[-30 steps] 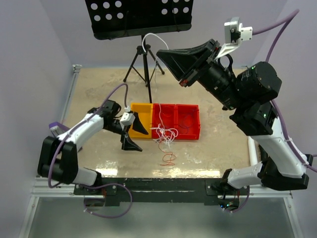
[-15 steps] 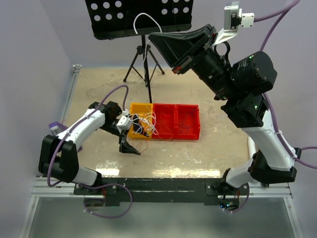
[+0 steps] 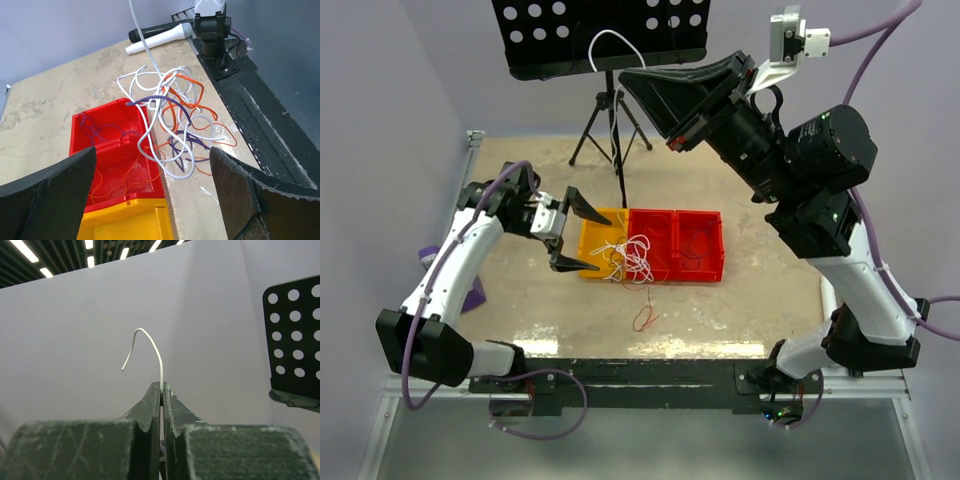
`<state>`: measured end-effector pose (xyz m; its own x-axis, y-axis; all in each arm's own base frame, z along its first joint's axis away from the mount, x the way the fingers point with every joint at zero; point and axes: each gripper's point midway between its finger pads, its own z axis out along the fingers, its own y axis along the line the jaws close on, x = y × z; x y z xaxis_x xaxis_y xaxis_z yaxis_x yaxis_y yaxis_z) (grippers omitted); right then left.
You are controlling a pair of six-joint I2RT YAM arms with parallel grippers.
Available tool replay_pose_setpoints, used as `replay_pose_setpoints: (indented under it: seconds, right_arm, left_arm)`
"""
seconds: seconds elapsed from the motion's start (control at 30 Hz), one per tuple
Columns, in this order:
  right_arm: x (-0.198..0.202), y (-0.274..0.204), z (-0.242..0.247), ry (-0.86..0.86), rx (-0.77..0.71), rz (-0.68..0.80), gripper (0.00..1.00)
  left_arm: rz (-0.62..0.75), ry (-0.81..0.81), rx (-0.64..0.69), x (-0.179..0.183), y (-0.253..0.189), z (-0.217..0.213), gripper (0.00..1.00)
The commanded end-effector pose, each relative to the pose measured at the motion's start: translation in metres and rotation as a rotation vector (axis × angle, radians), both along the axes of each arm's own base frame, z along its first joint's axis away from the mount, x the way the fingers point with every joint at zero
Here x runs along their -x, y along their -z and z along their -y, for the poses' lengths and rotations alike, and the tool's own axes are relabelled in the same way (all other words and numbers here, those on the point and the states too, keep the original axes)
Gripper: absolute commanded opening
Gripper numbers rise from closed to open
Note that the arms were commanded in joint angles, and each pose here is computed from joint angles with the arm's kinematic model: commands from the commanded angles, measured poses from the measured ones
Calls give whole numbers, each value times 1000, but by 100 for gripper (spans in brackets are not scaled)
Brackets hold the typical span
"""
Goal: Untangle the cables
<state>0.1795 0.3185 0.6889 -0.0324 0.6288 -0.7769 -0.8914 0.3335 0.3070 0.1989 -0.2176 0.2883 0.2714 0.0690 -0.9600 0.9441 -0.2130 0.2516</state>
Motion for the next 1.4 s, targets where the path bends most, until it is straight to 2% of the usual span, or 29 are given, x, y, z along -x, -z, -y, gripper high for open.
replay_pose_setpoints:
  seconds: [0.0, 0.13, 0.23, 0.3, 0.4, 0.43, 0.57, 0.67, 0.93, 1.13, 1.37]
  right_arm:
    - [15, -15, 18, -23, -46, 32, 0]
    - [19, -12, 12, -58, -39, 37, 0]
    - [17, -9, 7, -63, -30, 34, 0]
    - [16, -8, 5, -64, -27, 33, 0]
    - [14, -6, 0, -67, -18, 31, 0]
    - [14, -6, -1, -71, -18, 34, 0]
    - [13, -7, -4, -74, -15, 36, 0]
    - [13, -8, -5, -75, -15, 35, 0]
    - [13, -12, 7, -38, -17, 36, 0]
    - [26, -43, 48, 27, -69, 84, 0]
    - [30, -50, 74, 88, -85, 85, 0]
  left_arm:
    - [32, -1, 53, 2, -20, 0, 100]
    - [64, 23, 118, 13, -37, 1, 98]
    - [76, 40, 145, 18, -48, 3, 88]
    - [69, 49, 149, 22, -52, 4, 72]
    - [57, 62, 151, 29, -51, 6, 69]
    - [57, 64, 148, 31, -49, 6, 65]
    - [67, 57, 126, 30, -42, 5, 31]
    - [73, 57, 120, 32, -42, 4, 1]
    - [94, 34, 38, 31, -19, 0, 0]
    - [75, -41, -120, 25, 43, -11, 0]
    - [92, -129, -277, 17, 99, -28, 0]
